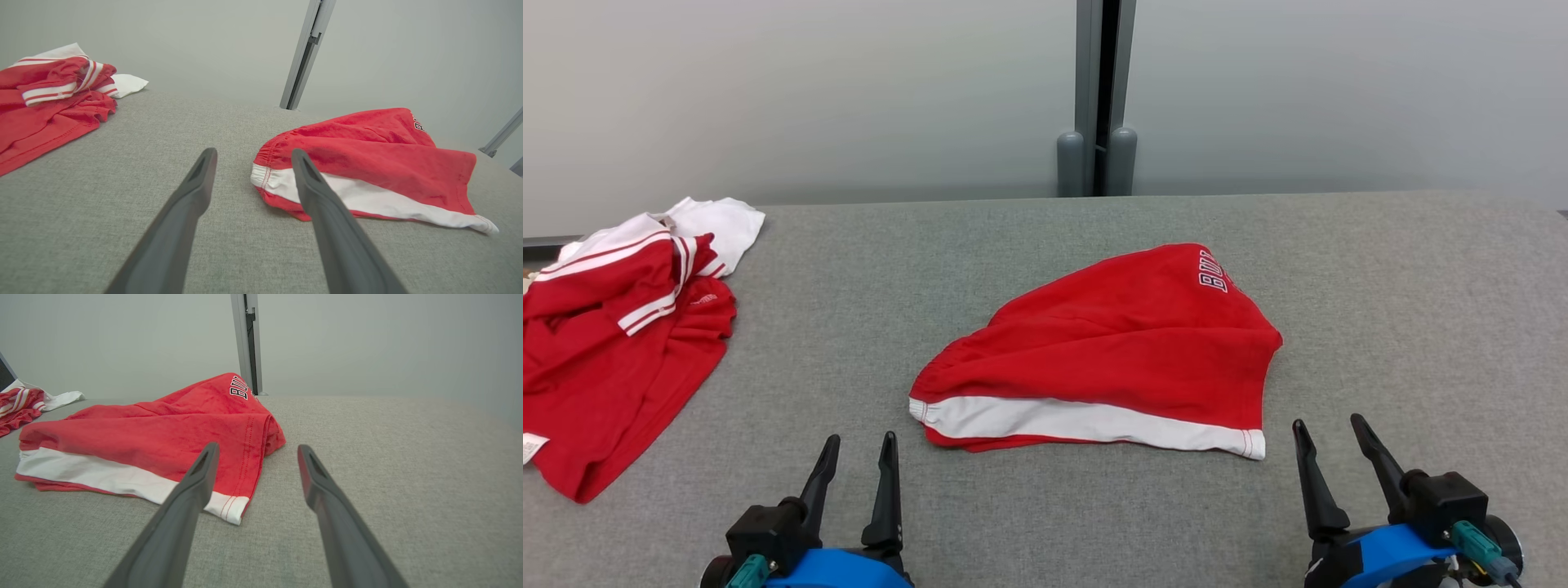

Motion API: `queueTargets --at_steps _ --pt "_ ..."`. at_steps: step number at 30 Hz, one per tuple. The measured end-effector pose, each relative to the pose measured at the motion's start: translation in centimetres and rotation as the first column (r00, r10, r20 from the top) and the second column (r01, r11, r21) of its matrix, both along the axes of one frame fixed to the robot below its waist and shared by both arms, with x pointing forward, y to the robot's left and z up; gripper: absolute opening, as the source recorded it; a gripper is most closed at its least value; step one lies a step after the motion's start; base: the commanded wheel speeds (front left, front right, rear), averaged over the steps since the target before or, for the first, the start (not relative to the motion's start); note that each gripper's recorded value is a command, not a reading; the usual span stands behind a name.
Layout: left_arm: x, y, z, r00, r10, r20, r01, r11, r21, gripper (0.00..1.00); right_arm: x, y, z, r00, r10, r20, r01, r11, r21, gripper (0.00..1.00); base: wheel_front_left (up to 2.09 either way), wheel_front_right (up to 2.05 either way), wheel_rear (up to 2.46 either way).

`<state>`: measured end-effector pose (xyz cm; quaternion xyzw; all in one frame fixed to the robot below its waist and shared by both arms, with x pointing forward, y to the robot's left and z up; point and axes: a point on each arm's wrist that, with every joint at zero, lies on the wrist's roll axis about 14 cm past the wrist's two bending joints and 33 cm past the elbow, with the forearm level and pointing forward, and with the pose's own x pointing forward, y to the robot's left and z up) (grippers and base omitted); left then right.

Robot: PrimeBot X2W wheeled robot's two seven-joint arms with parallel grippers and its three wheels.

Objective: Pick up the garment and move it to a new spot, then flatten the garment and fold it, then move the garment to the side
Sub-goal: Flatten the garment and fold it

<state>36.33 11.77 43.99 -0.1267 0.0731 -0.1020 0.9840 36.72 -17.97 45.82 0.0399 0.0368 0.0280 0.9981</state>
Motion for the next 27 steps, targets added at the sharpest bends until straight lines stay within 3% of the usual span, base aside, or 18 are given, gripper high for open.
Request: queueTargets --at_steps 5,17,27 --pt "-0.1 0.1 -0.2 1.0 0.003 -0.005 -0.003 1.0 0.006 1.0 0.1 0.3 -0.9 0.999 0.012 -0.03 -0.012 1.0 -0.006 1.0 0.0 0.0 0.0" --pt "-0.1 1.3 -0.9 0.999 0.04 -0.027 -0.04 0.999 0.01 1.0 1.1 3.0 -7.0 0.964 0.101 -0.247 -0.11 0.994 -0.024 1.0 0.0 0.0 0.0" --pt "-0.3 2.0 -1.5 0.997 0.062 -0.045 -0.061 0.998 0.014 1.0 2.1 4.4 -8.0 0.948 0.141 -0.286 -0.15 0.989 -0.011 1.0 0.0 0.0 0.0"
